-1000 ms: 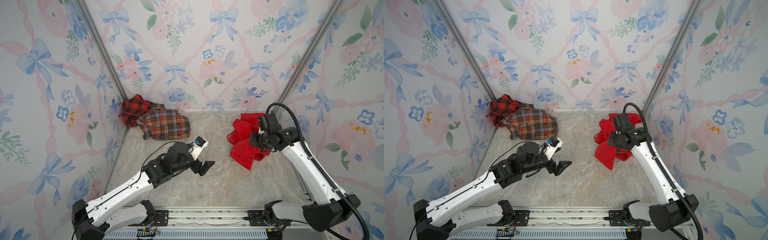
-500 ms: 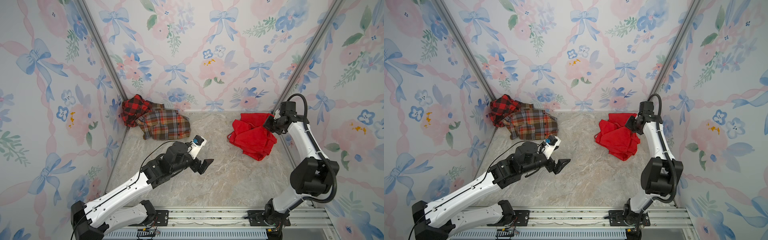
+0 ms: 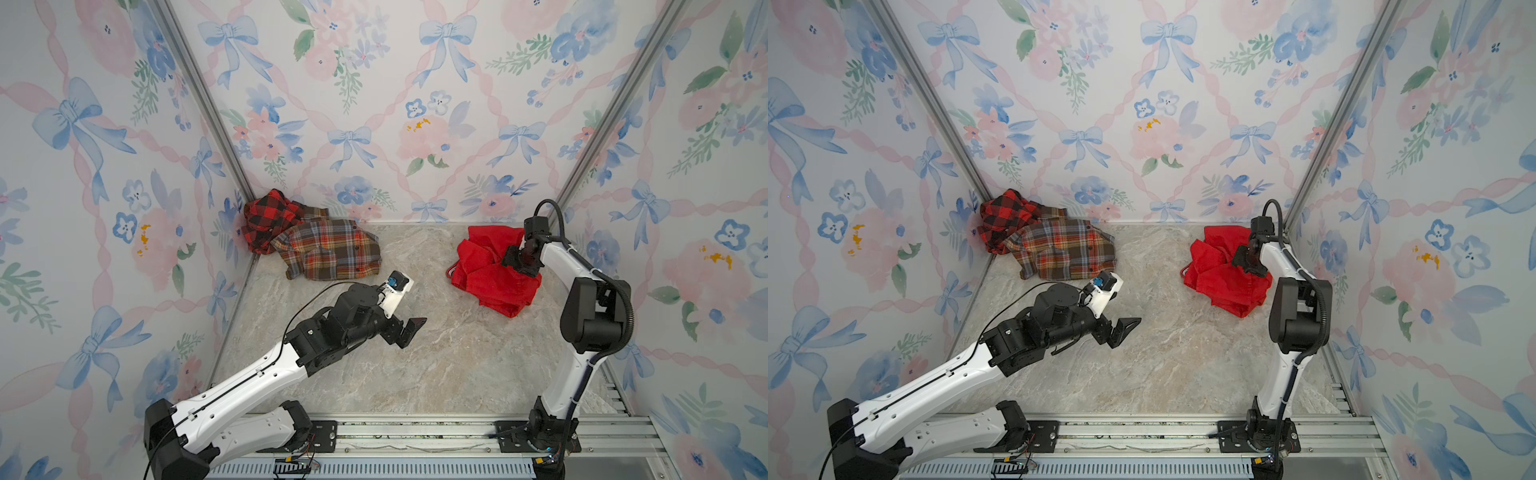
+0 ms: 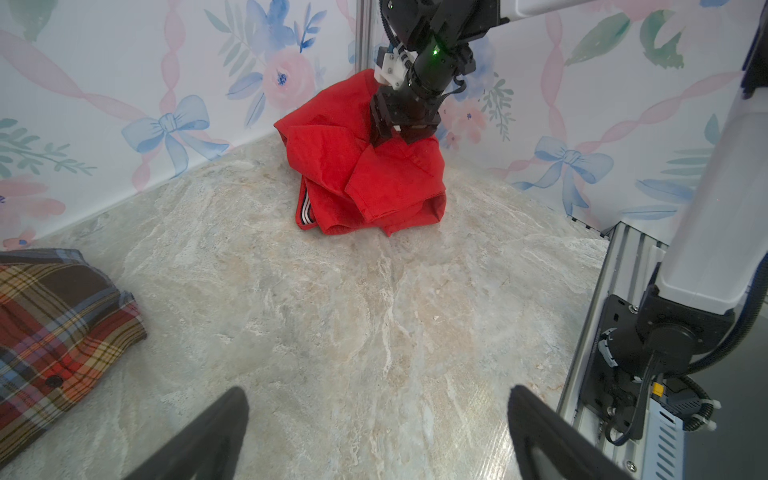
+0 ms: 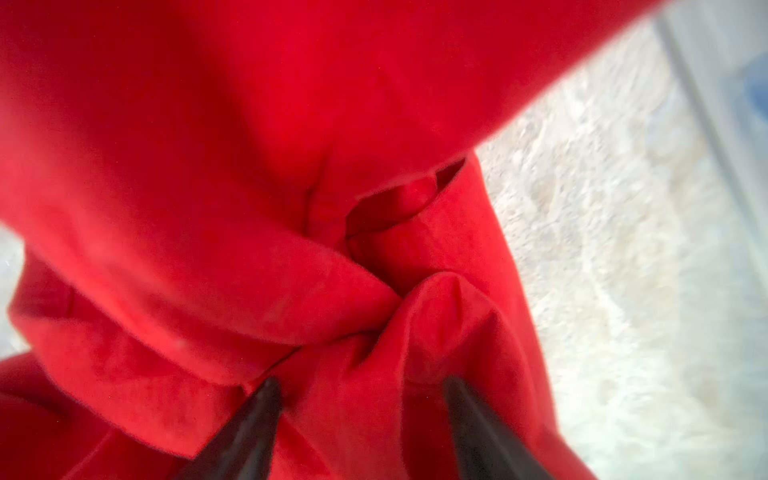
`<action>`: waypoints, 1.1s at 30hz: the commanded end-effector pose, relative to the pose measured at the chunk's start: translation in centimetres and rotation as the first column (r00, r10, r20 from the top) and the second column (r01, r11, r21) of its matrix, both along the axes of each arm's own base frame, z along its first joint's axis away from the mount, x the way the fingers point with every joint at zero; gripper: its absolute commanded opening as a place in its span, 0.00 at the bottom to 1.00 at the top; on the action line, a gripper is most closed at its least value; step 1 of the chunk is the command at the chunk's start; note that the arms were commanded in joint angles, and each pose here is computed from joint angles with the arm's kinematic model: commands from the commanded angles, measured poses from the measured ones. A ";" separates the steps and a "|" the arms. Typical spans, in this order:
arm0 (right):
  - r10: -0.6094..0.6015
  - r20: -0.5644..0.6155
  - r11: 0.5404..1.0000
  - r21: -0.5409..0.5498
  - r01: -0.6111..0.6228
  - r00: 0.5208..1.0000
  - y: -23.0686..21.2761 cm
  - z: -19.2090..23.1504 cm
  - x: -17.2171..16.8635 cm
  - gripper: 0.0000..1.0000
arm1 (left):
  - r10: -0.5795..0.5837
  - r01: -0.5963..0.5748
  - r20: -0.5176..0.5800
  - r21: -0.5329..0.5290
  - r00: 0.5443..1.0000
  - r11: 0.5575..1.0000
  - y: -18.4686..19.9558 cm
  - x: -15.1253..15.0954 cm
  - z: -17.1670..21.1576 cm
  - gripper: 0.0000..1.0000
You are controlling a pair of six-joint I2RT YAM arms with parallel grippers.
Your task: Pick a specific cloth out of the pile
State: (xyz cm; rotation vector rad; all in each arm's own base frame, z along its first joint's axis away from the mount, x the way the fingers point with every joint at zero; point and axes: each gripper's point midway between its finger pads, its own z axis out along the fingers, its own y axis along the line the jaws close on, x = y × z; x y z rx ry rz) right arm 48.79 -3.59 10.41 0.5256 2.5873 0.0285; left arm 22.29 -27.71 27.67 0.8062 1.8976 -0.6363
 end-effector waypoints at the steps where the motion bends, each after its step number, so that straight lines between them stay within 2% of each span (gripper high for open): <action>1: -0.003 0.085 0.995 -0.098 0.011 0.996 -0.8 5.0 -0.9 0.83 | 0.005 -0.005 0.001 0.010 1.000 1.000 0.2 -0.2 0.1 0.98; 5: -0.028 0.182 0.991 -0.123 0.051 0.983 -1.8 10.2 -1.1 0.93 | 0.001 -0.001 -0.003 0.021 1.000 1.000 -0.1 0.0 -0.2 0.98; 9: -0.070 0.214 0.995 -0.058 0.085 0.974 -3.7 12.0 0.8 0.95 | -0.008 0.008 -0.017 0.030 1.000 1.000 -0.5 0.2 -0.7 0.98; 16: -0.038 0.206 0.999 0.035 0.031 0.978 -5.3 9.4 6.3 0.94 | 0.009 -0.008 -0.033 0.034 0.999 0.999 -0.3 0.2 -1.1 0.98; 20: 0.001 0.197 0.999 0.043 -0.009 0.980 -5.1 7.9 8.0 0.94 | 0.040 -0.038 -0.035 0.041 0.999 0.998 0.5 0.2 -1.2 0.98; 25: 0.034 0.154 0.987 0.152 -0.058 0.987 -4.3 5.1 9.1 0.94 | 0.057 -0.055 -0.040 0.040 0.998 0.998 0.7 0.3 -1.1 0.98; 29: 0.073 0.118 0.977 0.193 -0.096 0.990 -3.1 3.6 8.8 0.86 | 0.067 -0.065 -0.035 0.036 0.997 0.997 0.9 0.4 -1.0 0.98; 33: 0.100 0.089 0.970 0.212 -0.117 0.991 -2.3 2.8 8.3 0.64 | 0.069 -0.068 -0.016 0.031 0.998 0.997 1.1 0.4 -0.4 0.98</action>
